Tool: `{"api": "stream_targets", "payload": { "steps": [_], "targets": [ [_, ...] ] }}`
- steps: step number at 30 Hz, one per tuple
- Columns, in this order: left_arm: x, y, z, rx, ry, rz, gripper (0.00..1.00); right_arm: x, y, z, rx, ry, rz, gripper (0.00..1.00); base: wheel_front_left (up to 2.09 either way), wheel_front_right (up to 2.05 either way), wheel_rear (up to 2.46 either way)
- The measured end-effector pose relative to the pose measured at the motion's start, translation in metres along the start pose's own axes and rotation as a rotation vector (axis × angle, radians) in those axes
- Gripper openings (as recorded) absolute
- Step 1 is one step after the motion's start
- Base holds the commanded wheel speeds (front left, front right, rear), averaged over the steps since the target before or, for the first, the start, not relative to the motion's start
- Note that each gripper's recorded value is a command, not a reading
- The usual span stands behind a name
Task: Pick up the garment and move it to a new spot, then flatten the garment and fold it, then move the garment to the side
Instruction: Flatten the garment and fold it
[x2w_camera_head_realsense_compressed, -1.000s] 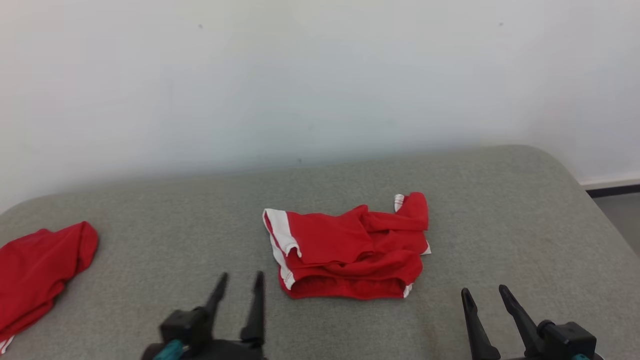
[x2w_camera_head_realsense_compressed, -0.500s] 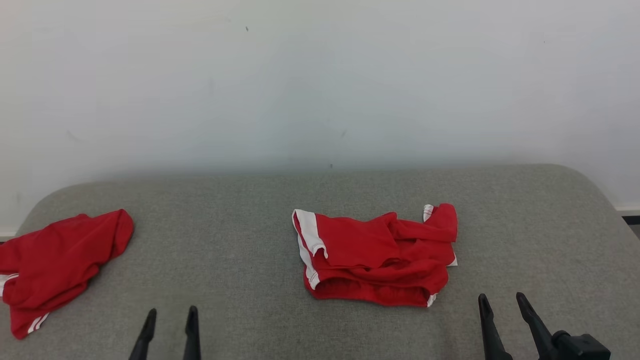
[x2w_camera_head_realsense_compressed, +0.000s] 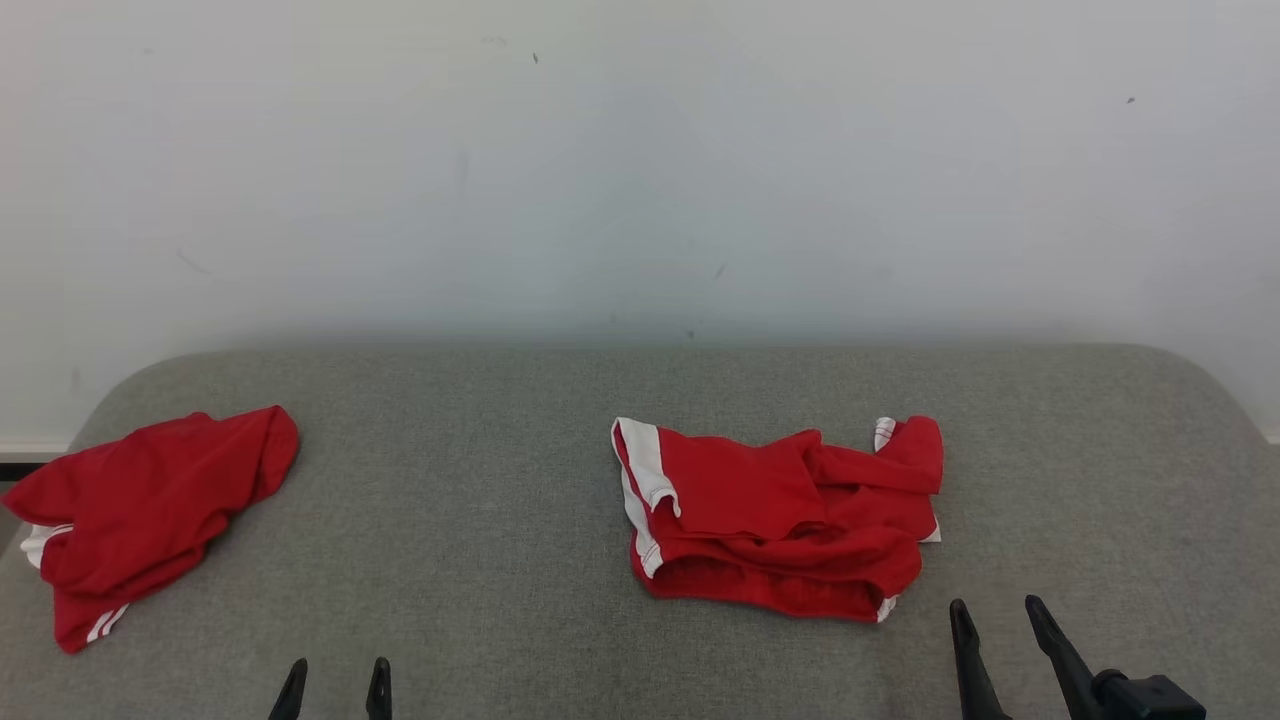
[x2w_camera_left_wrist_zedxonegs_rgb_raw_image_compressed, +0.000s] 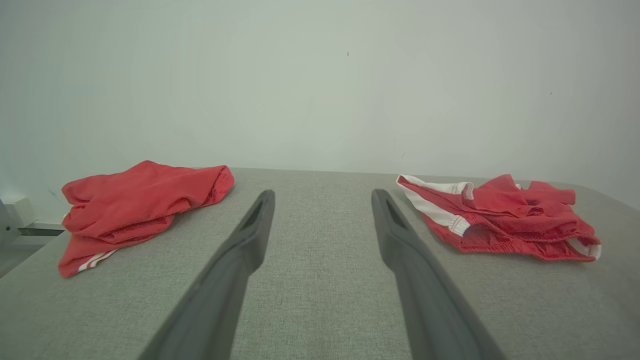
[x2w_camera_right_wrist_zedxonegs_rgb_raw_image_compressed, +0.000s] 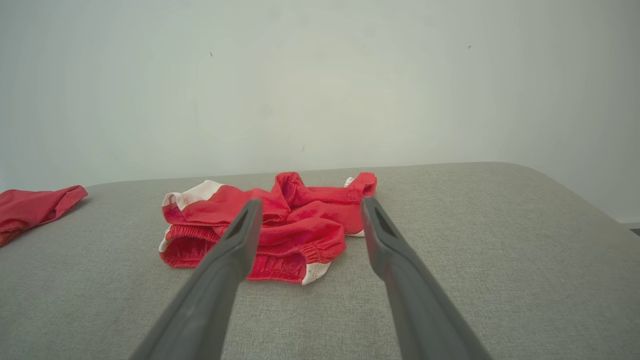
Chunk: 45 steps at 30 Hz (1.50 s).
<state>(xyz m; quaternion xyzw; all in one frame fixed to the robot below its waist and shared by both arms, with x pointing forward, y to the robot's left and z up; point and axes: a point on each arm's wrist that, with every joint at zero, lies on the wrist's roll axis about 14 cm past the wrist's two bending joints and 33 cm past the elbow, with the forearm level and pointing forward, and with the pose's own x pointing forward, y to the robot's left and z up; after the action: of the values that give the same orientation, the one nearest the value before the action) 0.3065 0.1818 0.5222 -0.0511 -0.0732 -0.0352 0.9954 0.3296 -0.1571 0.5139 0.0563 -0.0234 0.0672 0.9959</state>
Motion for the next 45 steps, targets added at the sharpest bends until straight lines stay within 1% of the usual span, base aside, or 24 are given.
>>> {"api": "stream_targets", "payload": {
  "steps": [7, 18, 33, 40, 43, 45],
  "targets": [
    [-0.004, 0.008, -0.023, -0.019, 0.074, 0.021, 1.00, 0.001, 0.000, -0.006, 0.008, 0.025, -0.001, 1.00, 0.00, 0.00, 0.00],
    [0.002, 0.012, -0.024, -0.033, 0.076, 0.029, 1.00, -0.001, -0.004, -0.010, 0.010, 0.036, -0.012, 1.00, 0.00, 0.00, 0.00],
    [0.006, 0.006, -0.033, -0.050, 0.105, 0.004, 1.00, -0.004, -0.006, -0.013, 0.013, 0.049, -0.023, 1.00, 0.00, 0.00, 0.00],
    [0.017, -0.019, -0.040, -0.065, 0.128, -0.078, 1.00, -0.010, -0.015, -0.009, 0.013, 0.043, -0.057, 1.00, 0.00, 0.00, 0.00],
    [0.024, -0.039, -0.045, -0.078, 0.145, -0.138, 1.00, -0.015, -0.024, -0.008, 0.005, 0.042, -0.087, 1.00, 0.00, 0.00, 0.00],
    [0.031, -0.059, -0.048, -0.088, 0.156, -0.197, 1.00, -0.020, -0.031, -0.007, 0.001, 0.043, -0.113, 1.00, 0.00, 0.00, 0.00]
  ]
}}
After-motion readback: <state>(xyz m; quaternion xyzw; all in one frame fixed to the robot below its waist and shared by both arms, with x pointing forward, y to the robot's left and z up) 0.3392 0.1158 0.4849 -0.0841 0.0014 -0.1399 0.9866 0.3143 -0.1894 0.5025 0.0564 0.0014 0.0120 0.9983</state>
